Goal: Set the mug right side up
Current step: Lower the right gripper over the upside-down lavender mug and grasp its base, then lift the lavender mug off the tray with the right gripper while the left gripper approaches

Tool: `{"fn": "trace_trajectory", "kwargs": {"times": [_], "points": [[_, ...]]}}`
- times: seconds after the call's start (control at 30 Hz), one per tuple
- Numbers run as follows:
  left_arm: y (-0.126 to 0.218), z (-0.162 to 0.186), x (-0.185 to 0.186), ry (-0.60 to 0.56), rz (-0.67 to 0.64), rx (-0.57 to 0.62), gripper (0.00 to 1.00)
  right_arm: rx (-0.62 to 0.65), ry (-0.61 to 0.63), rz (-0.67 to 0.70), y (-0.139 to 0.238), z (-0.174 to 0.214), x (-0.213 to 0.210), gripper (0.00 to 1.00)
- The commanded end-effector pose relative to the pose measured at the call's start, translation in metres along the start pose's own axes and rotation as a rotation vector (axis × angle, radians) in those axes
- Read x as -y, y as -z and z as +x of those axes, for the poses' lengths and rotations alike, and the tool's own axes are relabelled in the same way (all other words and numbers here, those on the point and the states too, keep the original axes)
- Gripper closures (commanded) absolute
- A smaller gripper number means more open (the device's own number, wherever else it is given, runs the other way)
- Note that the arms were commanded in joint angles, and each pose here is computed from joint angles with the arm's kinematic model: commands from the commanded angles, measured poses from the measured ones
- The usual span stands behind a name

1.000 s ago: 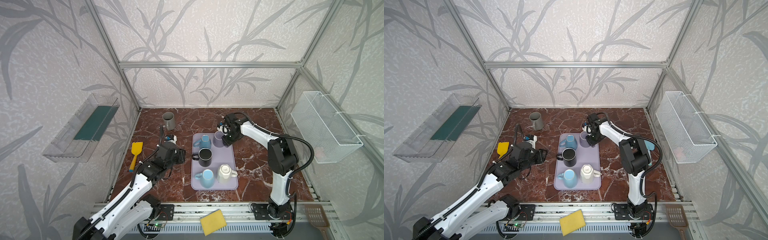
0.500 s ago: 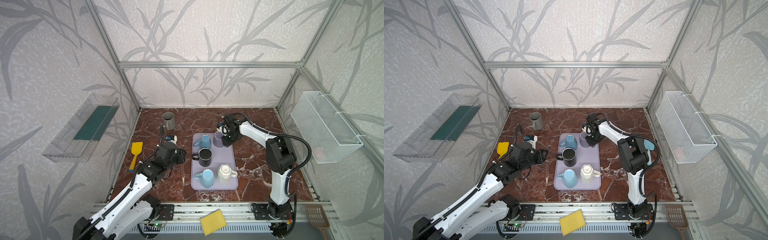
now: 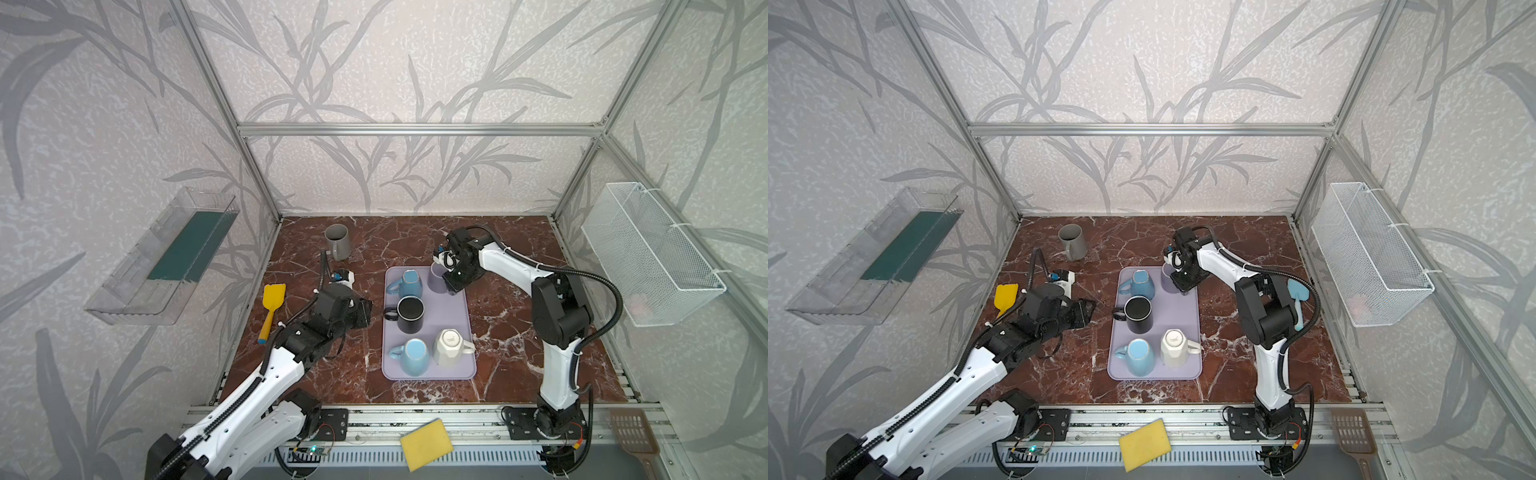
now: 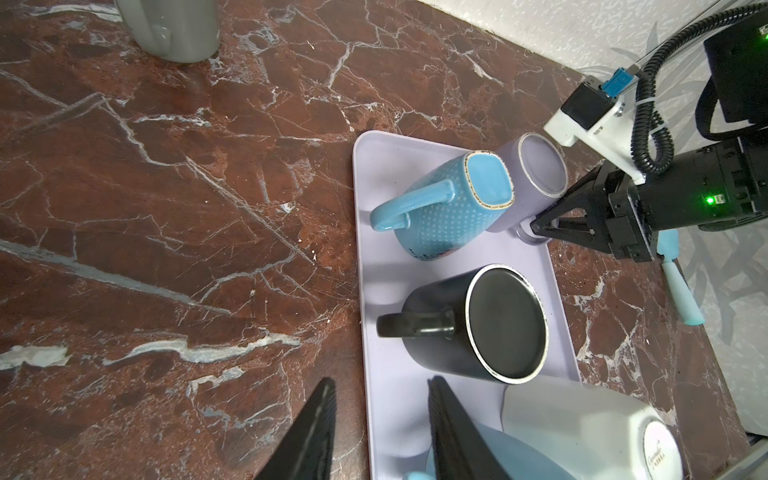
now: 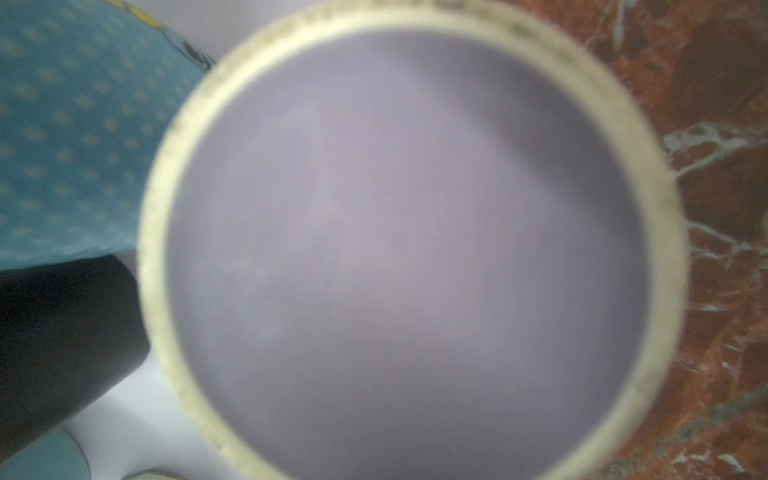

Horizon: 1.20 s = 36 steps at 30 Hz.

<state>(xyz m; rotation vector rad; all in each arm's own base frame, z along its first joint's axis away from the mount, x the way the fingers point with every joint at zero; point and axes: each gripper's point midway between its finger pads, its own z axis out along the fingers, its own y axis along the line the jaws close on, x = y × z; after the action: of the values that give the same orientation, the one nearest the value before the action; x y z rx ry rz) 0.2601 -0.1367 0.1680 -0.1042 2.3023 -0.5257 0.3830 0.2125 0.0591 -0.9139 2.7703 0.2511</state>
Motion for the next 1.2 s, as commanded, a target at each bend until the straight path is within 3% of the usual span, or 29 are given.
{"fn": "trace_trajectory", "kwargs": {"times": [0.0,0.27,1.17], "points": [[0.001,-0.004,0.003,0.002,0.005,0.008,0.6,0.018,0.001,-0.012,0.007,-0.004,-0.003,0.91],[0.003,-0.003,0.002,0.003,0.0,0.009,0.6,0.042,0.0,-0.025,0.013,-0.007,-0.006,1.0],[0.005,-0.001,0.001,0.017,0.008,0.014,0.61,0.272,-0.022,-0.085,0.06,-0.024,-0.011,1.0]]}}
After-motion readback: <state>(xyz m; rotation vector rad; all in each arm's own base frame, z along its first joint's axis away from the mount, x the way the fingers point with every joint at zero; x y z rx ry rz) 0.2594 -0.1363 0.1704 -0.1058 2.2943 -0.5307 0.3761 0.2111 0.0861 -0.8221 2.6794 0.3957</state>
